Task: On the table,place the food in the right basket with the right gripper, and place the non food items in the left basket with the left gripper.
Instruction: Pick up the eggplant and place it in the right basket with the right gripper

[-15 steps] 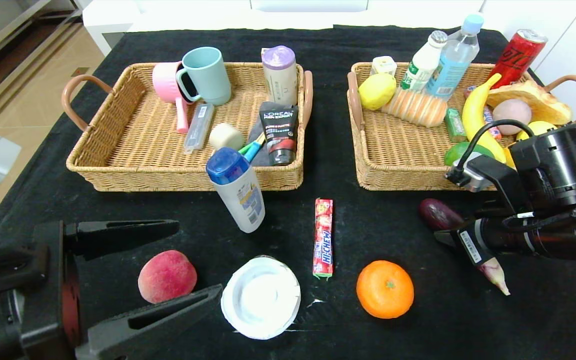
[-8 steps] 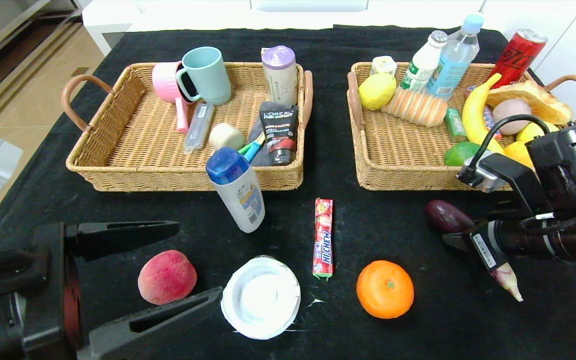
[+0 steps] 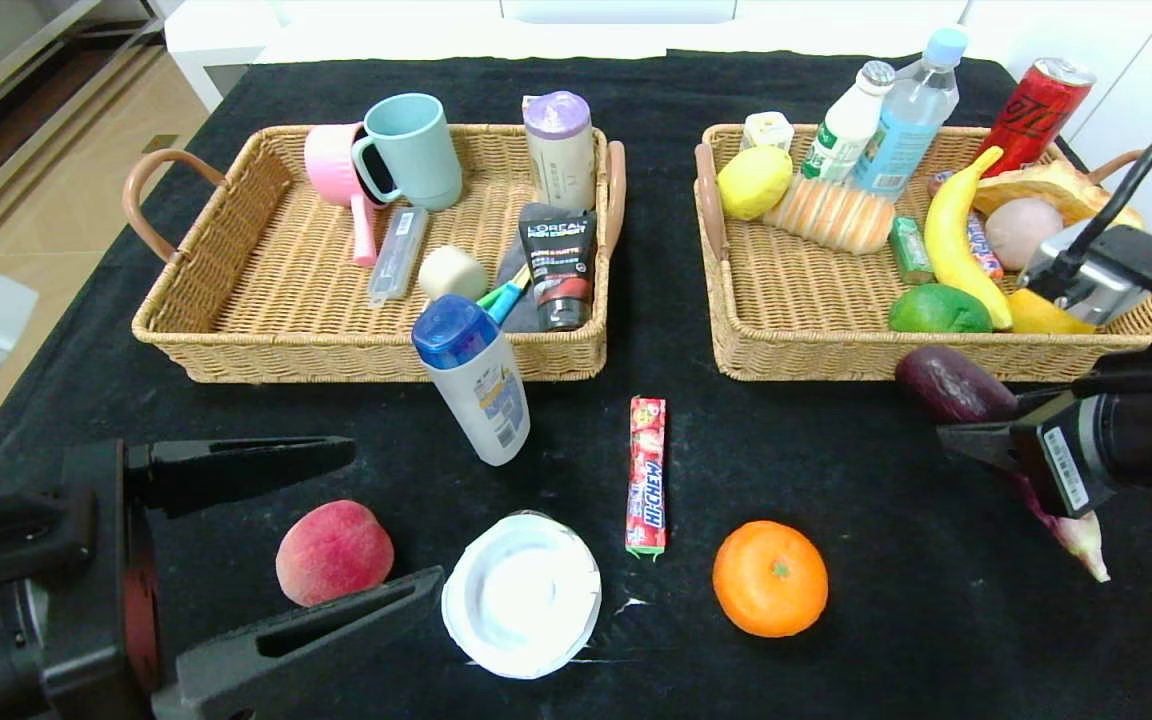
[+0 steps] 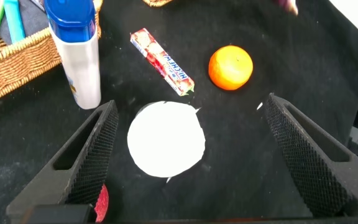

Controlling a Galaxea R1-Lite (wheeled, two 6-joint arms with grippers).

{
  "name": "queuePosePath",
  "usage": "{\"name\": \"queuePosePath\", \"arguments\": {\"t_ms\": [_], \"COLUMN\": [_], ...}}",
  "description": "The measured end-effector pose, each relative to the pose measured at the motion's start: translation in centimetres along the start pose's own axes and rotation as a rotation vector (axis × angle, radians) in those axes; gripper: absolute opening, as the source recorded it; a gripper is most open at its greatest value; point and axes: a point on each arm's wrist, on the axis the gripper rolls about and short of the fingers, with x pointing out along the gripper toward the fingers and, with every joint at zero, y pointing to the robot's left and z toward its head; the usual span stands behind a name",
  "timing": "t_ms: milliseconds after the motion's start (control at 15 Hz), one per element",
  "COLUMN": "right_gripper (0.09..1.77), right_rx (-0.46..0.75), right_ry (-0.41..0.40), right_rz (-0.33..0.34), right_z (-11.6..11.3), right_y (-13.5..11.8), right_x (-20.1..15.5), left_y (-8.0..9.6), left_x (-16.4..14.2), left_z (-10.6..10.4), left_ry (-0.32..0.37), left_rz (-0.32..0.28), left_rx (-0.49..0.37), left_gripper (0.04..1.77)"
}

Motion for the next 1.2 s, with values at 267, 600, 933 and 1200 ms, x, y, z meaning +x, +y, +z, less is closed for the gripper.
{"name": "queuePosePath", "arguments": {"t_ms": [267, 600, 933, 1200], "right_gripper": [0.81, 0.81, 0.81, 0.81], "right_rx": [0.045, 0.082, 0.097, 0.102], "right_ry": [-0.107, -0.202, -0.268, -0.307], "right_rz": [-0.055, -0.111, -0.128, -0.129], "right_z": [3.4, 8.0, 10.9, 12.4], "right_y": [-1.7, -3.6, -4.1, -4.0], "right_x": [-1.3, -0.4, 2.5, 4.6], "left_y": [0.0, 0.0, 0.0, 0.0], "left_x": [0.0, 0.0, 0.0, 0.0], "left_z": [0.1, 0.0, 0.0, 0.0], "left_ry": [-0.002, -0.001, -0.002, 0.001], "left_rz": [0.001, 0.000, 0.001, 0.001], "left_rx": [0.000, 0.000, 0.001, 0.001], "left_gripper": [1.72, 1.72, 1.72, 1.72]}}
